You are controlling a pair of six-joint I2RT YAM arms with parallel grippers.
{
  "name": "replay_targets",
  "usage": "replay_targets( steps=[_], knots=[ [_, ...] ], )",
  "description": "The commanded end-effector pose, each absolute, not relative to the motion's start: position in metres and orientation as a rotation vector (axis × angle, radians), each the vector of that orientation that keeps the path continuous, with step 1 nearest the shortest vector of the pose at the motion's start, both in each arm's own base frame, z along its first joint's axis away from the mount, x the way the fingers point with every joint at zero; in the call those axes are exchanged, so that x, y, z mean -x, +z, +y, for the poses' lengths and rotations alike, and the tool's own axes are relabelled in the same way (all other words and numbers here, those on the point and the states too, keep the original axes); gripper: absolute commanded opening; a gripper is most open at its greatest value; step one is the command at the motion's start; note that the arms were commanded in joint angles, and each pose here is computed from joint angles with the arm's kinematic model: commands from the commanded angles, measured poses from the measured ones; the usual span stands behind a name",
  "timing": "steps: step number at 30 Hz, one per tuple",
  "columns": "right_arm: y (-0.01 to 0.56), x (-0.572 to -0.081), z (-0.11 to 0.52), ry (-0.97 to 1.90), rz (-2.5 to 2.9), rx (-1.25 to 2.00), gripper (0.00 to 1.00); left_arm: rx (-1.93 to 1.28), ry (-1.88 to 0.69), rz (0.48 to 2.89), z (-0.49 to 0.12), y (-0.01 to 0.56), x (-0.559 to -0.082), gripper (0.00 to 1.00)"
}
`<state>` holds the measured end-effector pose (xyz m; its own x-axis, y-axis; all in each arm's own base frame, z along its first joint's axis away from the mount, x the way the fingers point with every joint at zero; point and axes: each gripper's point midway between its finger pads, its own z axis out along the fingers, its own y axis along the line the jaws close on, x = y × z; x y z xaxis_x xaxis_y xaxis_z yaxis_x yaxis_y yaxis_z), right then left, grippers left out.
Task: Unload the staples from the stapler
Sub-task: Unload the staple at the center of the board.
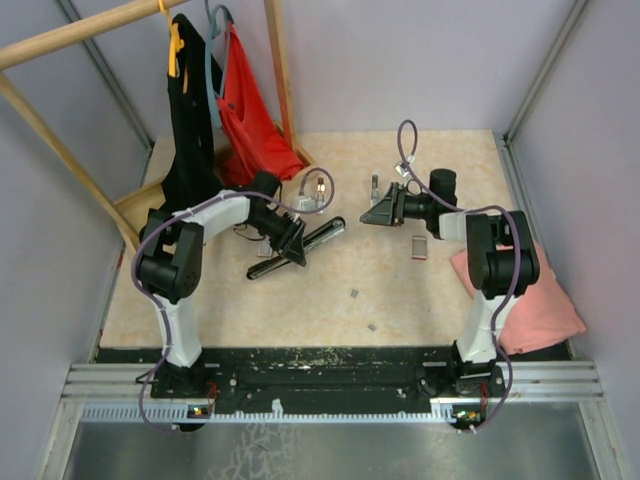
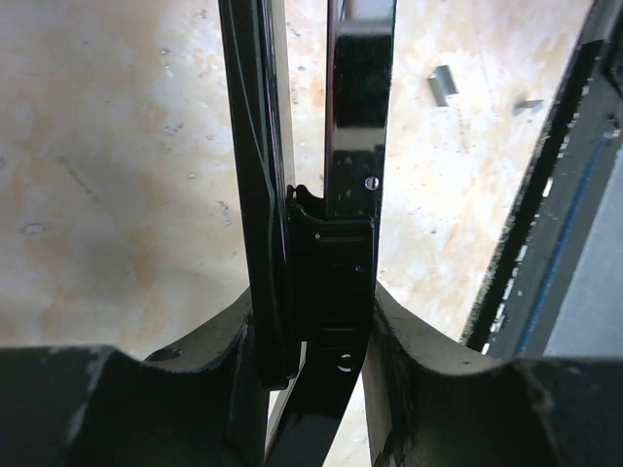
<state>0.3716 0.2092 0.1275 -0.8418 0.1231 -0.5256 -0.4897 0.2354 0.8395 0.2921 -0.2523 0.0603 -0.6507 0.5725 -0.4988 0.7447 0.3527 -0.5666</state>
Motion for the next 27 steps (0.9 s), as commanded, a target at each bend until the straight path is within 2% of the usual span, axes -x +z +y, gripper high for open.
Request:
replay_targets(
  steps=[1,9,27],
  knots=[
    [0.136,-0.385,0.198,1.5,2.019,0.352,0.51,-1.23,-1.031,2.31,-0.255,0.072,-0.306,0.0],
    [0.119,-0.398,0.185,1.404,2.089,0.27,0.54,-1.321,-0.727,2.266,-0.252,0.056,-0.309,0.0],
    [0.122,-0.404,0.173,1.382,2.077,0.219,0.53,-1.468,-0.083,2.09,-0.248,0.033,-0.312,0.0]
  ],
)
